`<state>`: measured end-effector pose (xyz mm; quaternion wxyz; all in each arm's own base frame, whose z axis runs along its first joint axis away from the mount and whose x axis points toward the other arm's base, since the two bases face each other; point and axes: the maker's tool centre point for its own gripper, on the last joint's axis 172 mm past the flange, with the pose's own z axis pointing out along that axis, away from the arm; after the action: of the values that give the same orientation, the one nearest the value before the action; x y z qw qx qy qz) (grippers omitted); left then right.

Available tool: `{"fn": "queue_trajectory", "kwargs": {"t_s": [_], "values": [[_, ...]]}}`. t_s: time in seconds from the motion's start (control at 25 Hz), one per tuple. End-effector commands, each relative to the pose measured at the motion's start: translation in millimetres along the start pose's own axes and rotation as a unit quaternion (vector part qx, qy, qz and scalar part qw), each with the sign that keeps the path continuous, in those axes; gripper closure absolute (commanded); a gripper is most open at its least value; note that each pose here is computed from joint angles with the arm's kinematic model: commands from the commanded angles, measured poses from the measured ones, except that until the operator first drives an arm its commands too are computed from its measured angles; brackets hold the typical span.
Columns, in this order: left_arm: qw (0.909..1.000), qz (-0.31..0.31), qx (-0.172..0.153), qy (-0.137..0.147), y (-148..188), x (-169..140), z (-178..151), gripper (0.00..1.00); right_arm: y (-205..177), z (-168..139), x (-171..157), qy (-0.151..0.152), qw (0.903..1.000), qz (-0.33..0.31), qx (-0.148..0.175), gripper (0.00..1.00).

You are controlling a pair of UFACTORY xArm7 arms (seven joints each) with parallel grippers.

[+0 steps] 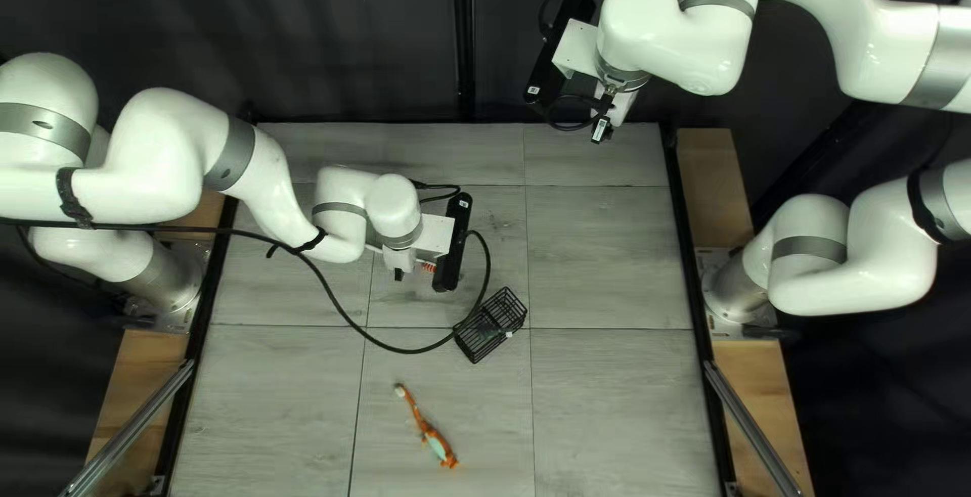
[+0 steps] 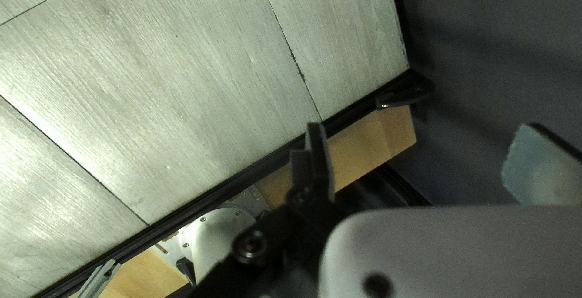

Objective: Pick up toothbrushes and insert them into a toothbrush holder

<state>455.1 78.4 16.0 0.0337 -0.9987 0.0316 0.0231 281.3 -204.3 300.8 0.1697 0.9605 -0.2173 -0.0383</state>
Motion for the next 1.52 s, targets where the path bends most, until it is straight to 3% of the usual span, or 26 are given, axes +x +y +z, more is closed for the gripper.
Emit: {"fn": "queue_trajectory", "kwargs": {"t_s": [0.04, 0.24, 0.6, 0.72, 0.76, 0.84, 1.08, 1.52], "values": [[0.9998, 0.009, 0.016, 0.011, 9.0, 10.4, -33.5, 1.00, 0.0, 0.0, 0.0, 0.000, 1.0000, 0.000, 0.000, 0.00], [0.9991, 0.021, 0.030, 0.023, 17.7, 18.0, -45.2, 1.00, 0.0, 0.0, 0.0, 0.000, 1.0000, 0.000, 0.000, 0.00], [0.9930, 0.033, 0.067, 0.091, 33.2, 14.0, -96.2, 1.00, 0.0, 0.0, 0.0, 0.000, 1.0000, 0.000, 0.000, 0.00], [0.9932, 0.039, 0.069, 0.085, 29.4, 10.7, -83.4, 0.94, 0.0, 0.0, 0.0, 0.000, 1.0000, 0.000, 0.000, 0.00], [0.9937, 0.041, 0.067, 0.080, 25.3, 9.4, -74.6, 0.05, 0.0, 0.0, 0.0, 0.000, 1.0000, 0.000, 0.000, 0.00], [0.9948, 0.045, 0.058, 0.071, 16.4, 7.4, -59.4, 0.00, 0.0, 0.0, 0.0, 0.000, 1.0000, 0.000, 0.000, 0.00], [0.9976, 0.043, 0.021, 0.049, -7.5, 14.8, -31.7, 0.00, 0.0, 0.0, 0.0, 0.000, 1.0000, 0.000, 0.000, 0.00], [0.9986, 0.033, 0.001, 0.041, -15.0, 37.5, -4.5, 0.00, 0.0, 0.0, 0.0, 0.000, 1.0000, 0.000, 0.000, 0.00]]}}
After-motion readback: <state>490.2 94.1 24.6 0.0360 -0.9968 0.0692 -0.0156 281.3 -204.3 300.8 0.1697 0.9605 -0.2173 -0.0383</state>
